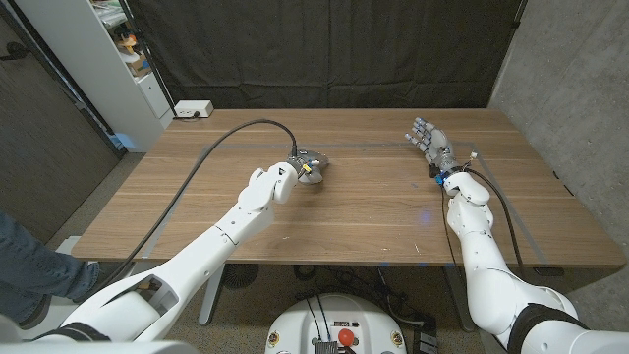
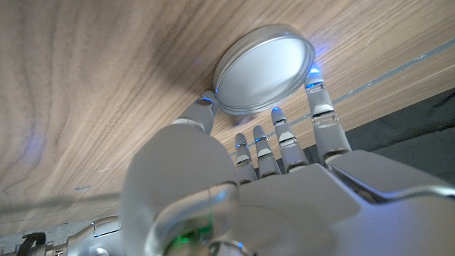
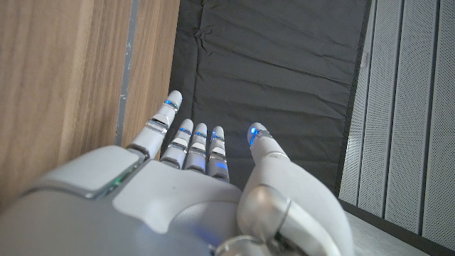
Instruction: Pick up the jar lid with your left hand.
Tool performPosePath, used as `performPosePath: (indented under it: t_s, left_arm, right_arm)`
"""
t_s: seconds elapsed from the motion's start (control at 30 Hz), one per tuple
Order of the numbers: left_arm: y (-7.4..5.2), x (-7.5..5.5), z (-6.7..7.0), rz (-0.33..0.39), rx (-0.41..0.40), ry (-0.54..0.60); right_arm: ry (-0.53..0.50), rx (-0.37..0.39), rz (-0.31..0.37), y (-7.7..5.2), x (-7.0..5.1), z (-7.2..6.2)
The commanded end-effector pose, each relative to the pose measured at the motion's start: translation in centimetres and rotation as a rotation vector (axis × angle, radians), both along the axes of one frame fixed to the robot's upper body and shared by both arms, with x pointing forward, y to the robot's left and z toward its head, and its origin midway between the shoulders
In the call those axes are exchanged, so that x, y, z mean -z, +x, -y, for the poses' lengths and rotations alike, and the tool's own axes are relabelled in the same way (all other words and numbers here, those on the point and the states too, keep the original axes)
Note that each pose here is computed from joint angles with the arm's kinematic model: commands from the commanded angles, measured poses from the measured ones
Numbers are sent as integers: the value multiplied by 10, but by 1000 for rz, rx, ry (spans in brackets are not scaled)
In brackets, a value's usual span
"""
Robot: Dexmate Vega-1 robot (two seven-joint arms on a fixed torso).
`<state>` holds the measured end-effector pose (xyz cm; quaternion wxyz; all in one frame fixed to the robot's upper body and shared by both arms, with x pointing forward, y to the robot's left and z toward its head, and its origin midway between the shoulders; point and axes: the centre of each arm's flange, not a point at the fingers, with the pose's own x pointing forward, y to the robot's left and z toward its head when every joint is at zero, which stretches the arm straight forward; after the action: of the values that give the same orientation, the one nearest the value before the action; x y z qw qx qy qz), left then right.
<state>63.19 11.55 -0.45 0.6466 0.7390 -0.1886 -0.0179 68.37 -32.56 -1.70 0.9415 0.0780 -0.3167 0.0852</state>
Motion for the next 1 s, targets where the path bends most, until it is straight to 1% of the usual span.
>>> performPosePath:
  t_s: [0.03,0.37,0.7,0.8,1.0]
  left_arm:
    - [-7,-11,-6,26,-11,-27]
    - [-15,-18,-11,49,-21,-35]
    - [-22,-23,-15,57,-18,-38]
    - [-26,-27,-18,68,-21,-37]
    - [-31,-33,-20,86,-23,-35]
  right_arm:
    - [-18,1,6,-5,-7,-2]
    - [-26,-4,12,-7,-13,-7]
    - [-32,2,21,-13,-17,-8]
    - [-35,6,26,-16,-19,-8]
    - [-39,11,28,-18,-21,-8]
